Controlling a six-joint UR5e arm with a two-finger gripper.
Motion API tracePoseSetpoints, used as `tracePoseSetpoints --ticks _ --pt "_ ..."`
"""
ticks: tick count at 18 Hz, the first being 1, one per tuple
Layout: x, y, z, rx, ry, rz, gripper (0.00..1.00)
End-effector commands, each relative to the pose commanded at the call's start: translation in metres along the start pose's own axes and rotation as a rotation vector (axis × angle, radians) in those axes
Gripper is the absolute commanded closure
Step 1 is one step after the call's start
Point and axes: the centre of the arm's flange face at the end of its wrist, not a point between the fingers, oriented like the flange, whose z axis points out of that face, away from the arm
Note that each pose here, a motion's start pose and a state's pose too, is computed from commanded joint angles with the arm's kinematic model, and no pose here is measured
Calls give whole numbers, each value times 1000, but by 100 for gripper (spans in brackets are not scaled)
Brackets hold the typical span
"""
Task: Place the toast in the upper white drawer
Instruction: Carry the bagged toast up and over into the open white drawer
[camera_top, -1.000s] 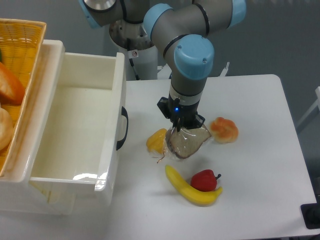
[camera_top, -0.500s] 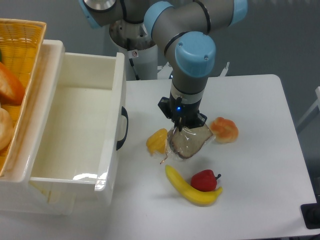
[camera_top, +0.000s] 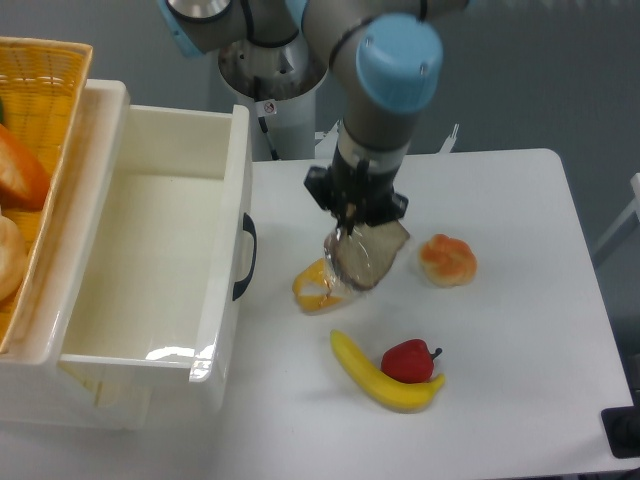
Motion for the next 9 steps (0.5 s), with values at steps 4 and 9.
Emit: tracePoseSetpoints --ticks 4,9 --pt "28 24 -31 32 39 -43 100" --pt "65 43 -56 72 83 -55 100"
